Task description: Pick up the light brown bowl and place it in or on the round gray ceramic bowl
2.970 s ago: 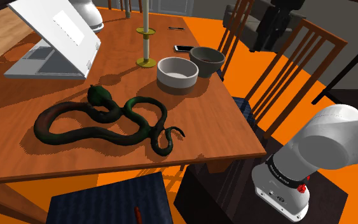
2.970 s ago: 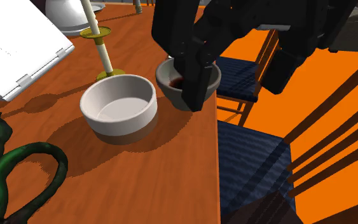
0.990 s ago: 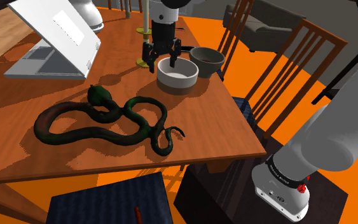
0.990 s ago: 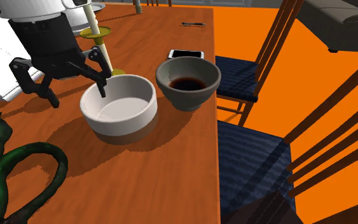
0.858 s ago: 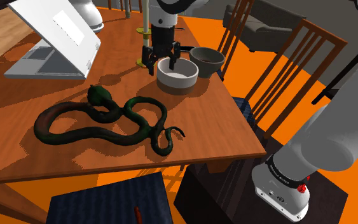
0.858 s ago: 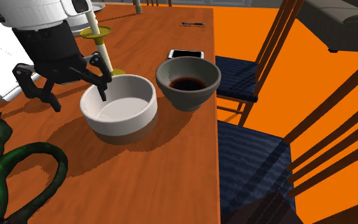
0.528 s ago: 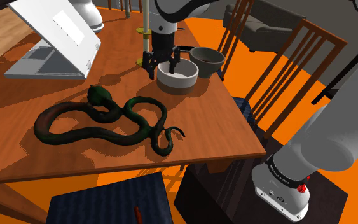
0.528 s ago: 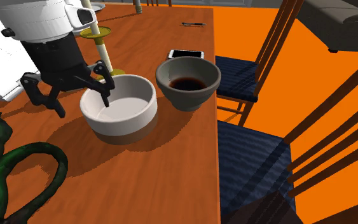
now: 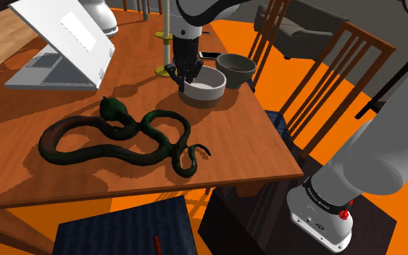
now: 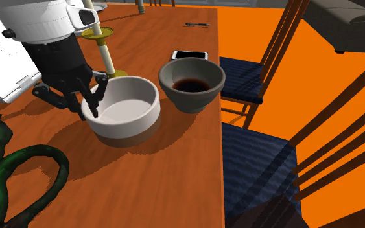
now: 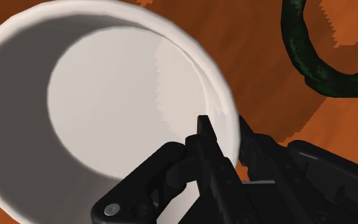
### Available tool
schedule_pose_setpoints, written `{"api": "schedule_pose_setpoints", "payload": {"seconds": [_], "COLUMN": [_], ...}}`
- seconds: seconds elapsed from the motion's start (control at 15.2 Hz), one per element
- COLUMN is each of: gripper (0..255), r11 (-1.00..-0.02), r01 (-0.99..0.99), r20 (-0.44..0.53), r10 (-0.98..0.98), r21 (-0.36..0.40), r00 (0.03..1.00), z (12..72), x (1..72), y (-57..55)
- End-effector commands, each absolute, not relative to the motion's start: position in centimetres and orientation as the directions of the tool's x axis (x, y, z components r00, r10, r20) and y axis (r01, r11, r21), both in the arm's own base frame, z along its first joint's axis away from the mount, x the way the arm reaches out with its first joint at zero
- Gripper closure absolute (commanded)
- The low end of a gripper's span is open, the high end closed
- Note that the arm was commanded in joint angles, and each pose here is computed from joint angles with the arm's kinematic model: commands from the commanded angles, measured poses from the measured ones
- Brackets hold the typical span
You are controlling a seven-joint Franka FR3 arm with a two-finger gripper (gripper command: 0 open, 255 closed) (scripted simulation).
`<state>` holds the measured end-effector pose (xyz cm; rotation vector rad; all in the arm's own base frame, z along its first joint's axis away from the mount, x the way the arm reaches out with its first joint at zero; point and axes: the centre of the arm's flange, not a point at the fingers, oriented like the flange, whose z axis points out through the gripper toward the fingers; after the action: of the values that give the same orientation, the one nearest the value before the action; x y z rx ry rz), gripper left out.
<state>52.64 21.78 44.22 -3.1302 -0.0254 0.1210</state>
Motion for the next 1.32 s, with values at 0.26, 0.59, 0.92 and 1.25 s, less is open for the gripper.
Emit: {"api": "schedule_pose_setpoints", "payload": {"seconds": [0.26,0.59,0.92,1.25], "gripper": [255,255,255,255], "r11": [-1.0,-1.0,-1.0,-1.0], "r01": [0.016,0.016,0.016,0.016], "r20": [-0.078,-0.078,-0.078,-0.078], "r10": [0.017,0.017,0.017,0.017], "r21": [-0.01,-0.01,-0.01,-0.01], "r00": [0.997,0.997,0.997,0.997], "z": [44.2,45.8,48.4,51.1], "x": [52.6,52.6,52.6,52.6], "y": [21.8,21.8,21.8,21.8]}}
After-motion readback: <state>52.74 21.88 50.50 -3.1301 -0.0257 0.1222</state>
